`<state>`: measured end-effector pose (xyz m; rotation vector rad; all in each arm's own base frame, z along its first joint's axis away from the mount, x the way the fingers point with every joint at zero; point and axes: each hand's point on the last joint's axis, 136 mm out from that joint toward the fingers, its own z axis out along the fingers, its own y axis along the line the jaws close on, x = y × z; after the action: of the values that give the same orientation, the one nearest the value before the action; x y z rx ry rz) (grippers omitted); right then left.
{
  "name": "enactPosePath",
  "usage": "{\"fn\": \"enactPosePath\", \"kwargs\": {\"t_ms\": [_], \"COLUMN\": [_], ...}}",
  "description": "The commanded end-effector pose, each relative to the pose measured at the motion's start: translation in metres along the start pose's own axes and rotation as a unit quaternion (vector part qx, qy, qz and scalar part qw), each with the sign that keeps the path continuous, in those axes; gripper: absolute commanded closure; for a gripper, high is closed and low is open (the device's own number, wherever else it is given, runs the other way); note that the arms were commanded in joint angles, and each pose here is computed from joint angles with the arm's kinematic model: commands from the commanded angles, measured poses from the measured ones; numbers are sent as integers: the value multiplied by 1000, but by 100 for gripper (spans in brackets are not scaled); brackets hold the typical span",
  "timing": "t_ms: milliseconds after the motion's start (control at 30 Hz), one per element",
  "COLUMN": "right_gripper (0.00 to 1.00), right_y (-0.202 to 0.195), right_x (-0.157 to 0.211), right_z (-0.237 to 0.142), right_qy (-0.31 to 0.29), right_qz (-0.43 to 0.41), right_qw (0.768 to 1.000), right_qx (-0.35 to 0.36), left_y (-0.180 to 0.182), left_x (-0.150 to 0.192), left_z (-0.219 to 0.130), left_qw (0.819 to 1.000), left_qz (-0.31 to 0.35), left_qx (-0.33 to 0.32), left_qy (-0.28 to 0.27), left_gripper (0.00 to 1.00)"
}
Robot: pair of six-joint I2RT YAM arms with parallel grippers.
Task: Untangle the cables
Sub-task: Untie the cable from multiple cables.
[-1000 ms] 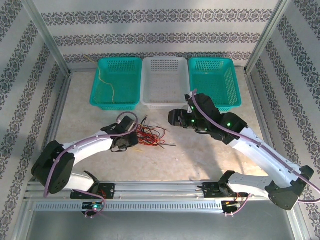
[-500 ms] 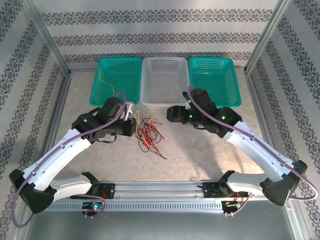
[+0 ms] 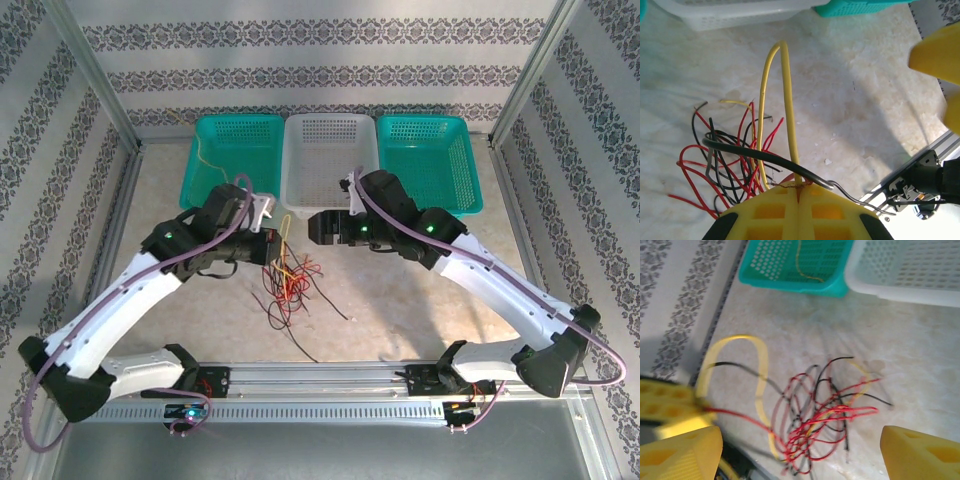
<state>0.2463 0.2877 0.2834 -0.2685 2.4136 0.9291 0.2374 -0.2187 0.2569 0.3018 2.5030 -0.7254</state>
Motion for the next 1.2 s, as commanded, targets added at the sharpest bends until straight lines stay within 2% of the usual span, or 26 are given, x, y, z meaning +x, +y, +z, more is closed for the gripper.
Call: {"fn": "enactPosePath", "kwargs": {"t_ms": [0,167,333,533,600,733,767,833,967,1067,1133,1167], "right_gripper": [17,20,34,42,42,42,38,34,29,29,29,28], "right_y": [16,21,13,-5,-17,-37,-40,-43,-51,-55,-56,-57], "right_x": [11,31,44,46,44,37,36,32,23,15,12,11], "right_z": [13,37,63,79,81,78,77,74,67,58,52,48], "right_qy": [21,51,74,73,71,57,55,54,46,34,27,24], "right_qz": [-17,8,13,26,41,77,84,92,100,113,112,110], "right_qw": [999,995,994,995,996,995,994,994,994,993,993,994], "right_qx": [-41,-89,-77,-55,-46,-38,-37,-37,-21,-20,-16,-13], "left_y": [-15,-16,-23,-19,-12,13,19,30,50,53,55,57], "left_x": [-10,-12,-10,-7,-3,31,41,57,62,45,31,21], "left_z": [14,21,25,23,20,22,24,24,10,-3,-5,-4], "left_qw": [999,999,998,993,993,991,990,989,995,997,998,998], "left_qz": [-4,11,26,-26,-35,-40,-42,-47,-54,-60,-53,-49], "left_qx": [37,36,56,108,103,59,47,28,-13,-18,-26,-35], "left_qy": [-16,-3,21,43,54,111,126,137,83,37,17,5], "left_gripper": [100,100,100,100,100,100,93,68,41,26,21,22]}}
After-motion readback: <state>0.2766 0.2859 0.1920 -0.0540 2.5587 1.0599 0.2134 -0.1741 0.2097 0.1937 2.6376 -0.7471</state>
